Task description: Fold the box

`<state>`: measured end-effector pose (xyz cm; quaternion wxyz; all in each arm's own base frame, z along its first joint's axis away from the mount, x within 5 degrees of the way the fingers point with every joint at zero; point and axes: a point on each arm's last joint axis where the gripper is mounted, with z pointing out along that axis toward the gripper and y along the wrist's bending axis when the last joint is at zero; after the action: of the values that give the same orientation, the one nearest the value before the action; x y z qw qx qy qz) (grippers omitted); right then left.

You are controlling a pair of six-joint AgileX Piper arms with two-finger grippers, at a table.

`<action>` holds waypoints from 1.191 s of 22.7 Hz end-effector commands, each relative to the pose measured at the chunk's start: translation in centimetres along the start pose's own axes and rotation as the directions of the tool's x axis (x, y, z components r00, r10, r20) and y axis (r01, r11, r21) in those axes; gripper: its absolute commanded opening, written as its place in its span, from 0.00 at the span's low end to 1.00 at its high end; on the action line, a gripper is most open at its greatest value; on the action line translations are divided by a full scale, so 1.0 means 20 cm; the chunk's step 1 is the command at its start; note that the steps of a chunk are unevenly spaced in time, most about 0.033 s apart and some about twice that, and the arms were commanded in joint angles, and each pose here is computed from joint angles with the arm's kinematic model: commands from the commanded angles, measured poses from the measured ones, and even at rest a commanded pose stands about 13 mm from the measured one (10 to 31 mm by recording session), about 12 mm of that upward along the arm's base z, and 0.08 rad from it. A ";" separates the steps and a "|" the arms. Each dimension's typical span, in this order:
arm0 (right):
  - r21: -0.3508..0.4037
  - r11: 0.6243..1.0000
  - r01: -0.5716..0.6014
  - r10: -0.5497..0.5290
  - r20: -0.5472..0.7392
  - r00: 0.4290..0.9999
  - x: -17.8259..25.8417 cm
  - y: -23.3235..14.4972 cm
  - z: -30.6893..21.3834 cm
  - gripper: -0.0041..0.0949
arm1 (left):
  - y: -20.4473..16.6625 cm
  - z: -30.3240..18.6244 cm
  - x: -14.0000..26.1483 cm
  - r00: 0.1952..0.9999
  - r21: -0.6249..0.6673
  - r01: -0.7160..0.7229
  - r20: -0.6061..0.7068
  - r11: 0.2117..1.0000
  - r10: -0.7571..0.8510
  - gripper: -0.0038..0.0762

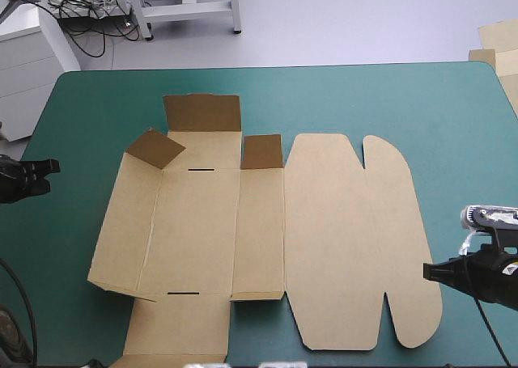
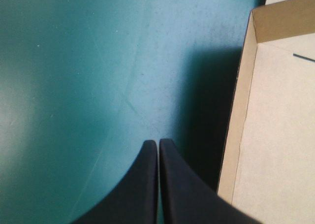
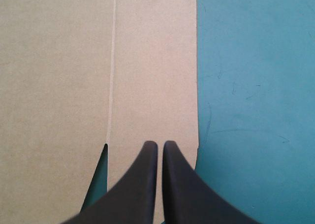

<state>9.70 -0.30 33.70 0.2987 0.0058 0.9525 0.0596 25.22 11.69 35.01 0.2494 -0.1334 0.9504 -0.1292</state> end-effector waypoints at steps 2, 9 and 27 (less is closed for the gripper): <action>-0.011 1.000 0.011 -0.011 0.048 0.999 -0.03 0.01 -0.03 0.06 | -0.03 -0.07 -0.01 0.998 -0.012 -0.024 0.057 1.000 0.025 0.05; -0.018 1.000 0.022 -0.021 0.061 0.998 -0.04 0.01 -0.03 0.06 | -0.02 -0.06 0.01 0.999 -0.027 -0.032 -0.005 0.999 0.032 0.24; -0.027 0.999 0.019 -0.017 0.064 0.998 -0.04 0.02 -0.03 0.02 | -0.11 0.01 0.04 0.997 0.187 -0.081 0.002 0.979 0.082 0.95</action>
<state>9.75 -0.10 33.74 0.3020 -0.0020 0.9508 0.0691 25.51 11.03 34.44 0.2552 -0.1078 0.9461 -0.1677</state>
